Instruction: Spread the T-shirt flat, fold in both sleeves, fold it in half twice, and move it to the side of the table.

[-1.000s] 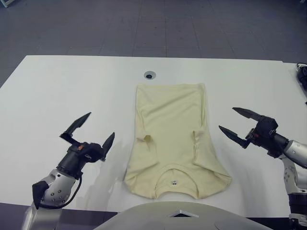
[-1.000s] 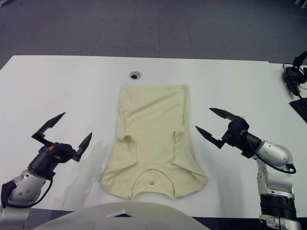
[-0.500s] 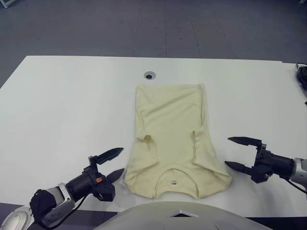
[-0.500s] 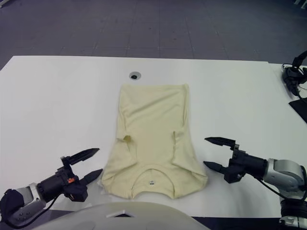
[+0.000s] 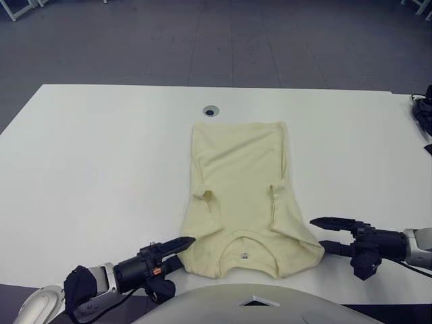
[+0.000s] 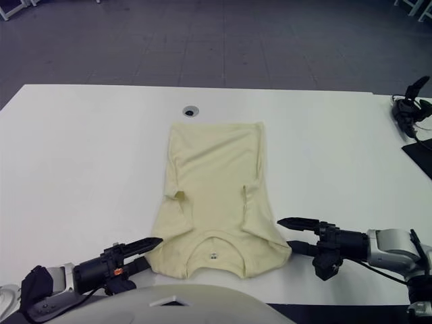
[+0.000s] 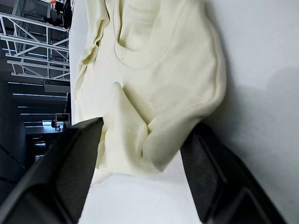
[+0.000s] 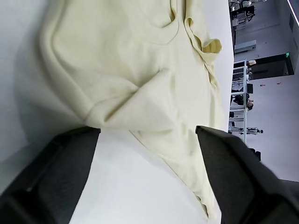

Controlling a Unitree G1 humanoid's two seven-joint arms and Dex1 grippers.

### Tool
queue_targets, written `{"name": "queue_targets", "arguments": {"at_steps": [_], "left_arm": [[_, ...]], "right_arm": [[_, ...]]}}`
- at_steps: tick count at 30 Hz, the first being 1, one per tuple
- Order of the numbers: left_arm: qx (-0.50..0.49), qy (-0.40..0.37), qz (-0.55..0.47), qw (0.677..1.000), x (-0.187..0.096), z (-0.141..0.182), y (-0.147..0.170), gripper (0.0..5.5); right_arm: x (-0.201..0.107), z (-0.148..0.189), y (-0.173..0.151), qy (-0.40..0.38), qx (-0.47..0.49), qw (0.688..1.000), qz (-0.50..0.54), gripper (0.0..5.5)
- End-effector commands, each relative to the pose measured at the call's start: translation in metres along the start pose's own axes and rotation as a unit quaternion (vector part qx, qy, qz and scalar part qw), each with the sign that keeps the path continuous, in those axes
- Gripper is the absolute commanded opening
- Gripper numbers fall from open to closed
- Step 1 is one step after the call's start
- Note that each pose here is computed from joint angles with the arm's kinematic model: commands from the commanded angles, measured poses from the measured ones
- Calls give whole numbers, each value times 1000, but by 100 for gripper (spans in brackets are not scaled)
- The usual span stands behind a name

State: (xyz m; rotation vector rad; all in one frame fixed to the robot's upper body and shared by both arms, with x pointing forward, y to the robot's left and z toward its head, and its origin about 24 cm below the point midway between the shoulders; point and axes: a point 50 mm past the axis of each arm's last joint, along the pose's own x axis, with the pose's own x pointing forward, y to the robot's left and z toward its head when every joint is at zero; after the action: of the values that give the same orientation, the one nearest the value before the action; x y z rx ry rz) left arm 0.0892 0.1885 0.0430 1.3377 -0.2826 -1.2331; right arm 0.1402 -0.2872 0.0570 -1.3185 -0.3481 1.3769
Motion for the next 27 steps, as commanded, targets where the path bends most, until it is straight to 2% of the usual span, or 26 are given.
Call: {"name": "queue_targets", "arguments": {"at_steps": [1,7,12,17,20,23,25,27], "left_arm": [[-1,43,-55,998,-7,-13,-12,199],[-15,51,-24,998,-6,-15,-4,79],[-22,52,-25,998,-4,-14,-3,7],[-55,38,-35,997,0,-6,-6,0],[-110,36,-63,991,-4,1,-10,0],[-175,42,-85,980,-11,4,-10,0],[-211,52,-95,972,-19,3,-7,0],[-239,59,-97,964,-28,2,-1,0]], "right_arm": [[4,2,5,-15,3,999,31,303],[8,4,7,-30,8,999,29,187],[11,6,10,-38,12,999,30,111],[11,3,13,-30,40,999,19,22],[13,-1,17,4,121,993,-3,1],[14,4,17,29,280,959,15,1],[8,19,17,3,404,910,97,1],[7,29,7,-32,467,874,132,1]]}}
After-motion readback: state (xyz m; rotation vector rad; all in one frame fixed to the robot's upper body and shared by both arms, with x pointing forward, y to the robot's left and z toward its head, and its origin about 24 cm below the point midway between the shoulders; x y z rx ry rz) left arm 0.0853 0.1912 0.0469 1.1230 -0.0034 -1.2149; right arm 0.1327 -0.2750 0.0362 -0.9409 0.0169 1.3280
